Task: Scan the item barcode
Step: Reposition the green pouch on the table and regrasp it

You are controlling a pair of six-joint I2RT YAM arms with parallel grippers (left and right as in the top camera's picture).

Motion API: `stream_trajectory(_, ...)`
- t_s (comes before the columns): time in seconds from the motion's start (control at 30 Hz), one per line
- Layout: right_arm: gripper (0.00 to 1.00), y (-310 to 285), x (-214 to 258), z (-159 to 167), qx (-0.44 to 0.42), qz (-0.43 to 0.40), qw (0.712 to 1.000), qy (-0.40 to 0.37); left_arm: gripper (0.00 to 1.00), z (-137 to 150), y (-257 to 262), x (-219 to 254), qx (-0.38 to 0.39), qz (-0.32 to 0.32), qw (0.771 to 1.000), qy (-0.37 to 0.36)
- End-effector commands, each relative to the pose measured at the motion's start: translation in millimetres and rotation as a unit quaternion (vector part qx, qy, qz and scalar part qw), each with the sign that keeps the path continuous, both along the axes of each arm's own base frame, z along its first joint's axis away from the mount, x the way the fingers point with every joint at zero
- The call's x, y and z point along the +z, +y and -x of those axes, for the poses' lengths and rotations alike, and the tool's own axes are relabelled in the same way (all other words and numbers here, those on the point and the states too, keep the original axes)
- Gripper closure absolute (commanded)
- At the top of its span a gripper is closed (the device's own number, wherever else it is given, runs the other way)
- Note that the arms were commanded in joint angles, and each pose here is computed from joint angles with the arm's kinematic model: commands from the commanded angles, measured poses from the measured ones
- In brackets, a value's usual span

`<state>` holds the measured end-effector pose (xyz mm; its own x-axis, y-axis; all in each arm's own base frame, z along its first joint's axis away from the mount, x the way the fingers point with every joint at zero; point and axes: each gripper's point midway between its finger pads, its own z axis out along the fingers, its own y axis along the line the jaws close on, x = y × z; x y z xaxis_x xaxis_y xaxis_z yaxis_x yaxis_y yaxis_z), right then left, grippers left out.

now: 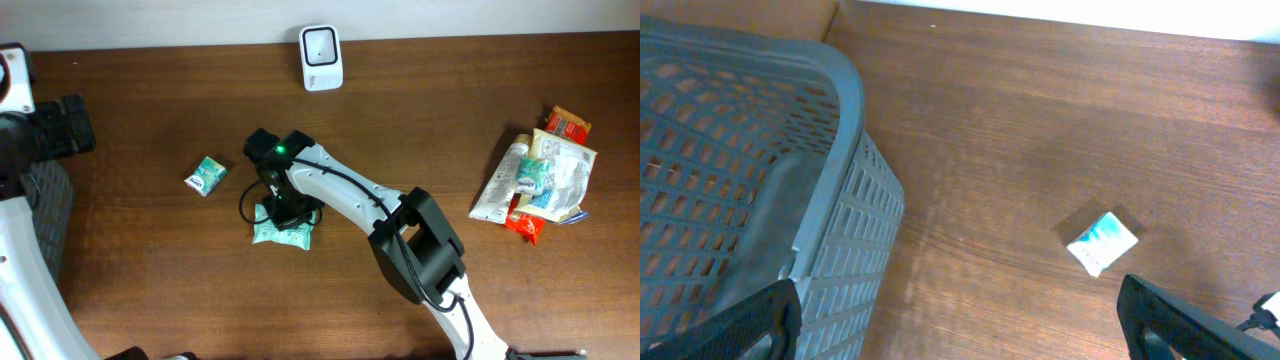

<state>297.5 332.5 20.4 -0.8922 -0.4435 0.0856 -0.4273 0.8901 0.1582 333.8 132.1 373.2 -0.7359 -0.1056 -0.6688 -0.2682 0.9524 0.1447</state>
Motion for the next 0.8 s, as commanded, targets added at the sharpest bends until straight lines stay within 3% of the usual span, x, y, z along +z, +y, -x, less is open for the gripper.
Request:
stream_trajectory(0.0, 0.80, -9, -24, 11, -0.011, 0.019, 0.999, 0.034, 0.01, 0, 0, 0, -0.005, 0.000, 1.000, 0.000)
stream_trajectory(0.2, 0.80, 13, -8, -12, 0.010, -0.026, 1.000, -0.010, 0.01, 0, 0, 0, -0.005, 0.000, 1.000, 0.000)
stream_trajectory(0.33, 0.79, 18, -14, -12, -0.014, -0.012, 0.999, -0.029, 0.01, 0, 0, 0, -0.005, 0.000, 1.000, 0.000)
stream_trajectory(0.47, 0.63, 27, -25, -4, -0.004, -0.010, 0.999, -0.040, 0.01, 0, 0, 0, -0.005, 0.000, 1.000, 0.000)
stream_trajectory(0.53, 0.60, 26, -22, -15, -0.003, -0.013, 0.998, -0.054, 0.01, 0, 0, 0, -0.005, 0.000, 1.000, 0.000)
stream_trajectory(0.67, 0.55, 29, 30, -42, 0.014, -0.045, 0.996, -0.081, 0.01, 0, 0, 0, -0.005, 0.000, 1.000, 0.000)
stream_trajectory(0.77, 0.57, 41, 65, -20, 0.083, -0.081, 0.992, -0.049, 0.01, 0, 0, 0, -0.005, 0.000, 1.000, 0.000)
